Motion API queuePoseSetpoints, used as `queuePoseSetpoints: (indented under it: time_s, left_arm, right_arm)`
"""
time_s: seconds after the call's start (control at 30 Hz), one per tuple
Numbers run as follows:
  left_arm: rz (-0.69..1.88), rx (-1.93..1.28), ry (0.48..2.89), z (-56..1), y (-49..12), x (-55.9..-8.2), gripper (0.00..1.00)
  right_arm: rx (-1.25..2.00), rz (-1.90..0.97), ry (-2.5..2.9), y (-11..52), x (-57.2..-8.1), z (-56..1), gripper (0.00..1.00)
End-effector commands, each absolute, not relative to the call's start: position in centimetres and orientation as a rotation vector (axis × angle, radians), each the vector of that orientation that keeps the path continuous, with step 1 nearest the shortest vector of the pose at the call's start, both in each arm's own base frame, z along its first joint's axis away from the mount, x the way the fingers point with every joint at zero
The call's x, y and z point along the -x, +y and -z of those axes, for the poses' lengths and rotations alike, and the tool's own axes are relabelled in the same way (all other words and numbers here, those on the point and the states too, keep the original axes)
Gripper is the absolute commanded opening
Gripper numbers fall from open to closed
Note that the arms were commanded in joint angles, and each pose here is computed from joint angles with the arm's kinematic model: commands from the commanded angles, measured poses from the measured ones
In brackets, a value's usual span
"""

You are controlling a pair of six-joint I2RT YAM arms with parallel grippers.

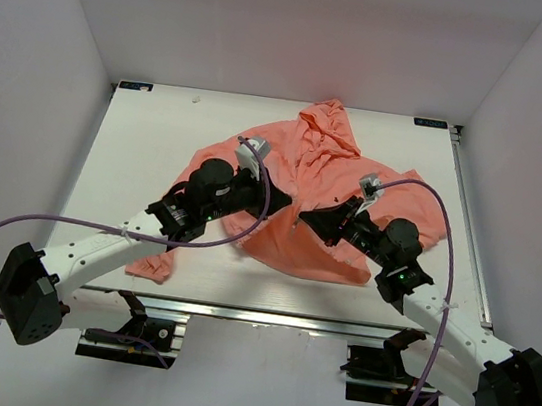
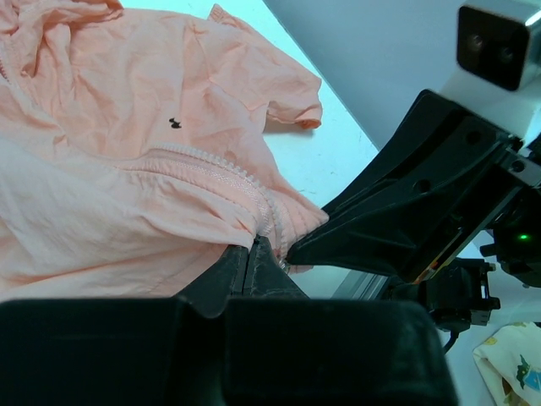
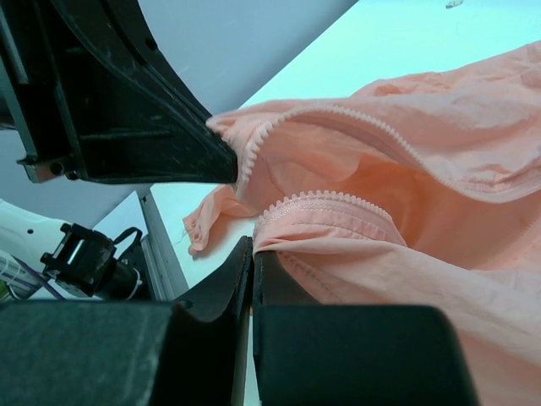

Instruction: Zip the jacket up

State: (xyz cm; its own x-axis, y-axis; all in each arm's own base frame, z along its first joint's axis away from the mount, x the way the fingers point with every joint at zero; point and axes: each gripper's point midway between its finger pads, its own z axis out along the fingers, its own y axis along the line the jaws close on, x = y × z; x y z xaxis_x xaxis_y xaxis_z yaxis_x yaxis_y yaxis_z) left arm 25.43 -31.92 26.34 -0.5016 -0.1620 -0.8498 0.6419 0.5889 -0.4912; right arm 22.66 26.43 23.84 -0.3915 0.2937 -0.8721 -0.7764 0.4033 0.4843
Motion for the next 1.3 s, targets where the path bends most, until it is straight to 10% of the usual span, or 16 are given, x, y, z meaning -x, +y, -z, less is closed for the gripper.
queuePoseSetpoints:
  time_s: [0.0, 1.27]
  left_arm:
    - [1.063, -0.388, 1.811, -27.4, -31.7, -24.9, 0.00]
    - [1.185, -0.365, 1.830, -26.5, -33.1, -24.3, 0.00]
  right_arm:
    - [0.429, -1.226, 1.432, 26.2, -23.1, -27.8, 0.00]
    - [0.282, -1.256, 1.425, 25.8, -24.3, -28.3, 0.00]
